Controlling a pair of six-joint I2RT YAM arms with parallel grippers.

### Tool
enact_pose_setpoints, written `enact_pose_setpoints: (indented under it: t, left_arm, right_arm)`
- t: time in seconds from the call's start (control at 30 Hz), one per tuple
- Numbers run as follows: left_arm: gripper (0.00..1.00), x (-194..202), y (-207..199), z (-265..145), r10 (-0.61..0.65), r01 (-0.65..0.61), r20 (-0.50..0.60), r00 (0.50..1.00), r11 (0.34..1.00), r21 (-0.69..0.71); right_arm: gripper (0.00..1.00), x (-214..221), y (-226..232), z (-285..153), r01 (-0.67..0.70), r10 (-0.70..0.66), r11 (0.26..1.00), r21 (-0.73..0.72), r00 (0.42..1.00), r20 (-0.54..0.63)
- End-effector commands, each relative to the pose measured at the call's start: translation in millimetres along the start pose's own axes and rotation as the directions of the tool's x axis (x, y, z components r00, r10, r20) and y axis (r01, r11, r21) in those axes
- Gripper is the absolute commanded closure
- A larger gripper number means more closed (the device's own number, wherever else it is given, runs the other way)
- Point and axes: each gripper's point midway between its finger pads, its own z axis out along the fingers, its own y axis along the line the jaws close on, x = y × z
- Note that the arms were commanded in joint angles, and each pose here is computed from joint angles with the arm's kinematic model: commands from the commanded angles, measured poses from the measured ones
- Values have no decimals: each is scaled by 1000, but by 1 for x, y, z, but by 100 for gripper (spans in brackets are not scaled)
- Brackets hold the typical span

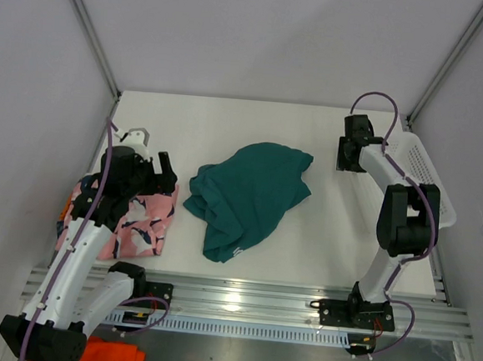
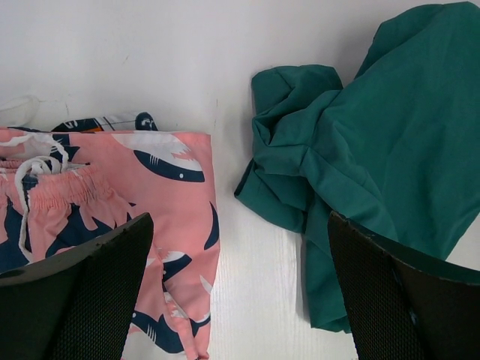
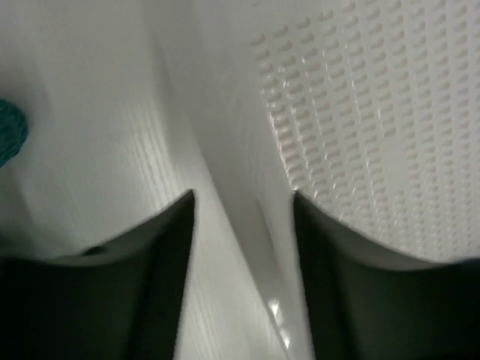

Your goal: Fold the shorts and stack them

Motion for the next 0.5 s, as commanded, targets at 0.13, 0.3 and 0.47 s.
enact_pose_setpoints:
  t: [0.13, 0.3, 0.47]
  left_arm:
    - [1, -3, -11, 1, 16, -16, 11, 1000, 998, 65]
    - [1, -1, -16, 3, 24, -24, 0, 1000, 996, 89]
    - [1, 1, -19, 4, 32, -31, -10, 999, 995, 99]
  right_arm:
    - [100, -43, -22, 48, -10, 0, 995, 96, 994, 107]
    - [100, -73, -18, 76, 70, -91, 990, 124, 981, 171]
    - [100, -107, -21, 102, 124, -144, 987, 106, 967, 209]
